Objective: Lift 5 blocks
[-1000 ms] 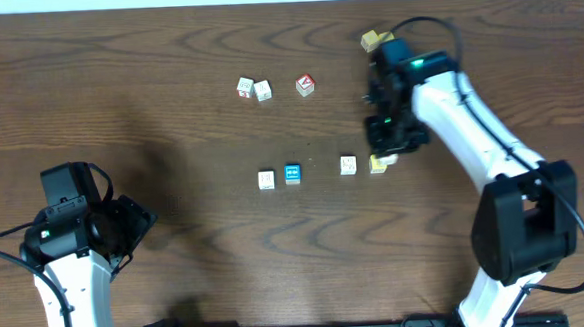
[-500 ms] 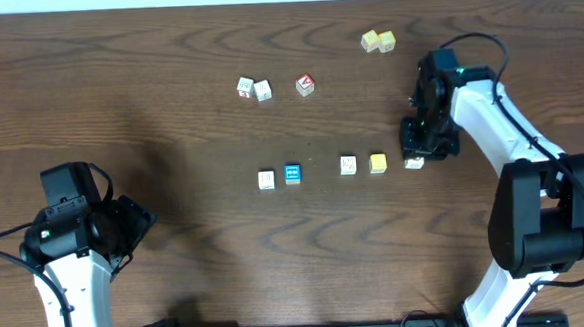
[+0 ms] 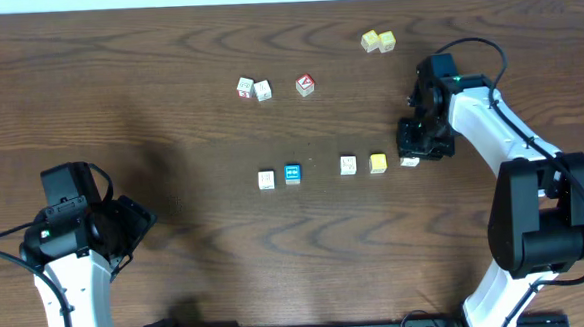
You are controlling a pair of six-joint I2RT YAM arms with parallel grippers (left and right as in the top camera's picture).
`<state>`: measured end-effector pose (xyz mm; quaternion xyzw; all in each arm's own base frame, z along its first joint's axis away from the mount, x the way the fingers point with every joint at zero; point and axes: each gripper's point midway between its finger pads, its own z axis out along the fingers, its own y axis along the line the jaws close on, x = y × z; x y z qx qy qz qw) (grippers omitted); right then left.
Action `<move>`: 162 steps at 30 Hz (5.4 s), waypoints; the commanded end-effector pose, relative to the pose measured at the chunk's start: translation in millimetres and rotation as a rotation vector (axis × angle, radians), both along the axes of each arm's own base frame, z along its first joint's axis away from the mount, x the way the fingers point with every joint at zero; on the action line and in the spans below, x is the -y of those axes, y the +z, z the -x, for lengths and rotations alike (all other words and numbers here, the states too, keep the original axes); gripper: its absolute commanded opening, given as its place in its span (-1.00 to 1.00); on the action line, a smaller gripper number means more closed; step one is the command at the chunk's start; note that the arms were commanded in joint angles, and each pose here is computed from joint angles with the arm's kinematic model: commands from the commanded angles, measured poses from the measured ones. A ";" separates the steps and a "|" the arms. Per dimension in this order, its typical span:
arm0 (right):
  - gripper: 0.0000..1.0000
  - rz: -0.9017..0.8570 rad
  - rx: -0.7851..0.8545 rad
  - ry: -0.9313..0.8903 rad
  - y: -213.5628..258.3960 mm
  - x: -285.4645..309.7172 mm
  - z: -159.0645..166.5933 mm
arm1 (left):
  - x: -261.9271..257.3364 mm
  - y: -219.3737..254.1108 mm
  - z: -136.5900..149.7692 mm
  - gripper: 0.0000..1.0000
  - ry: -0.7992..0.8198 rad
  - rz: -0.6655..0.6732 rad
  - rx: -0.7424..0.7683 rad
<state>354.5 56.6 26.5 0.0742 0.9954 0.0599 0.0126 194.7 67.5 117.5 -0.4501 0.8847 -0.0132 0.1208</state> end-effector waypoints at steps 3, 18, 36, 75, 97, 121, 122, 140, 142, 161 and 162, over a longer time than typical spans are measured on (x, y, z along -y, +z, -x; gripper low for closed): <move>-0.42 -0.005 -0.024 0.023 -15.0 -6.2 9.6 | -2.2 4.1 -1.7 0.64 0.012 -0.003 0.009; -0.38 -0.012 -0.016 0.072 -20.8 -7.3 11.8 | -2.2 4.1 -1.7 0.62 0.012 -0.003 0.009; -0.31 -0.027 0.011 0.088 -20.2 -10.3 5.7 | -2.2 4.1 -1.7 0.64 0.012 -0.003 0.009; -0.37 -0.036 -0.004 0.152 -20.0 -11.9 11.4 | -2.2 4.1 -1.7 0.64 0.012 -0.003 0.009; -0.24 -0.028 -0.023 0.135 -18.9 -10.4 14.7 | -2.2 4.1 -1.7 0.64 0.012 -0.003 0.009; -0.23 -0.026 -0.052 0.101 -18.3 -9.6 20.6 | -1.9 3.9 -1.0 0.64 0.012 -0.002 0.006; -0.23 -0.027 -0.052 0.101 -19.5 -9.5 20.9 | -1.9 3.9 -0.9 0.64 0.012 -0.002 0.006; -0.38 -0.030 -0.004 0.102 -20.7 -10.8 9.9 | -1.9 3.9 -0.9 0.64 0.012 -0.002 0.005; -0.38 -0.030 -0.001 0.102 -20.7 -10.9 9.3 | -1.9 3.9 -0.9 0.64 0.012 -0.002 0.005; -0.20 -0.030 -0.009 0.102 -16.7 -11.0 9.3 | -1.9 3.9 -0.9 0.64 0.012 -0.002 0.005; -0.19 -0.030 -0.008 0.102 -15.7 -11.0 8.8 | -1.9 3.9 -0.9 0.64 0.012 -0.002 0.005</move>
